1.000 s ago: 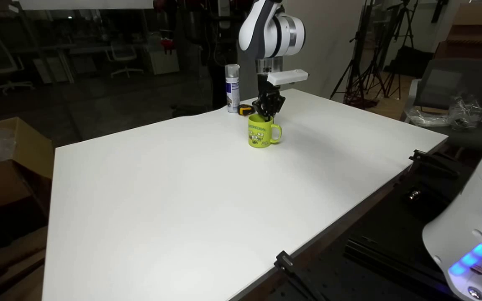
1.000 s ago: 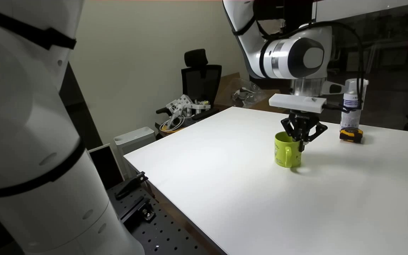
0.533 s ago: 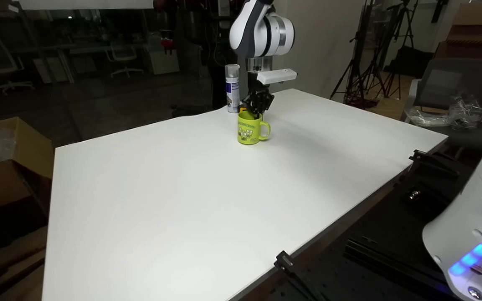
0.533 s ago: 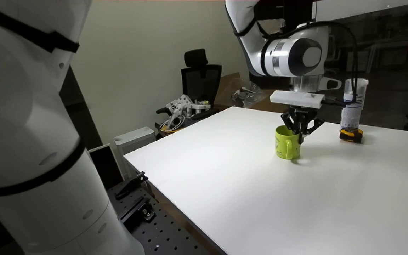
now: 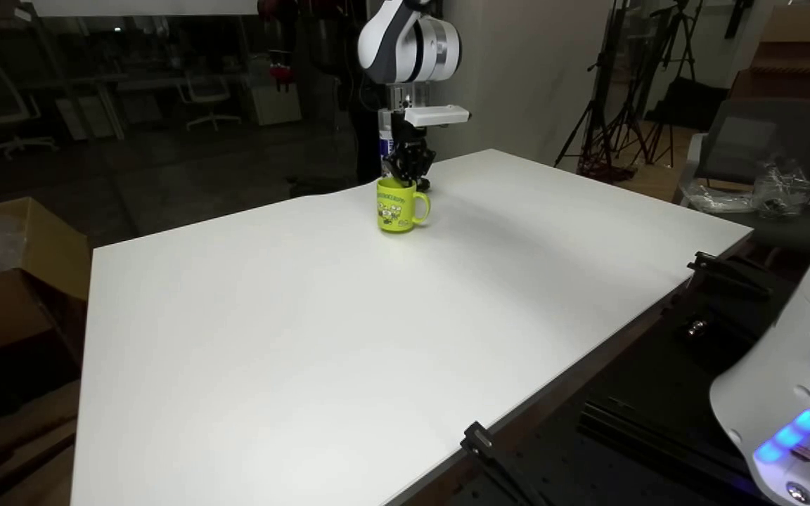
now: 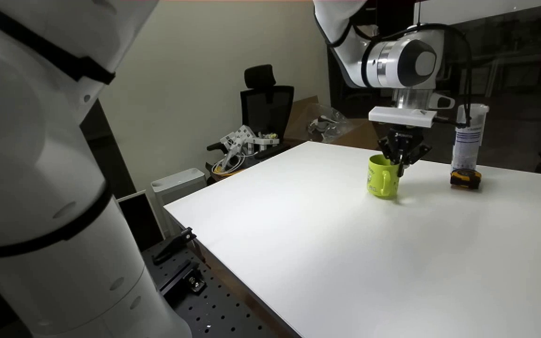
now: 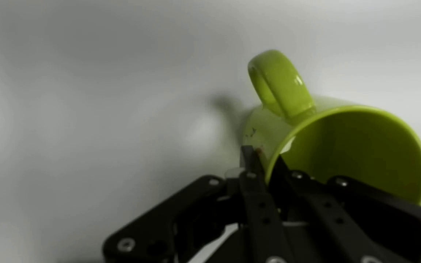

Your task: Move the yellow mug backwards

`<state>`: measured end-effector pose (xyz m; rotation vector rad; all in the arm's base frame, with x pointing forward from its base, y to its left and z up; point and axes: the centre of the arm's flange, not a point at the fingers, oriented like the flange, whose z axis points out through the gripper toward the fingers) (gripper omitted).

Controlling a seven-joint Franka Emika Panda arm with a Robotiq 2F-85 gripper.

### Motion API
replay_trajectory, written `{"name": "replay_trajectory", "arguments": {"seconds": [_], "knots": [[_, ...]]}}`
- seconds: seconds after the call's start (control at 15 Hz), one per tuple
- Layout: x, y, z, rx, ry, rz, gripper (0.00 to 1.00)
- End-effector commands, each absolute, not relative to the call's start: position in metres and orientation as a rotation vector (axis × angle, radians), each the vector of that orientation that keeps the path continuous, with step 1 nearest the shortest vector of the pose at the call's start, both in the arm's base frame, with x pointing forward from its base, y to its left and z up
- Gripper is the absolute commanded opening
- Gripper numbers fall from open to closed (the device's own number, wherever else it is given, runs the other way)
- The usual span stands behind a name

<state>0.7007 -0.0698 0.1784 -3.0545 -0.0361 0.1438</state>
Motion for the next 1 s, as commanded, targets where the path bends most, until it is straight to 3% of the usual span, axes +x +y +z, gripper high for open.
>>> {"name": "replay_trajectory", "arguments": {"seconds": [0.0, 0.93], "knots": [[0.758, -0.066, 0.181, -3.072, 0.01, 0.21, 0.02], [0.802, -0.036, 0.167, -3.197, 0.158, 0.056, 0.02]]}}
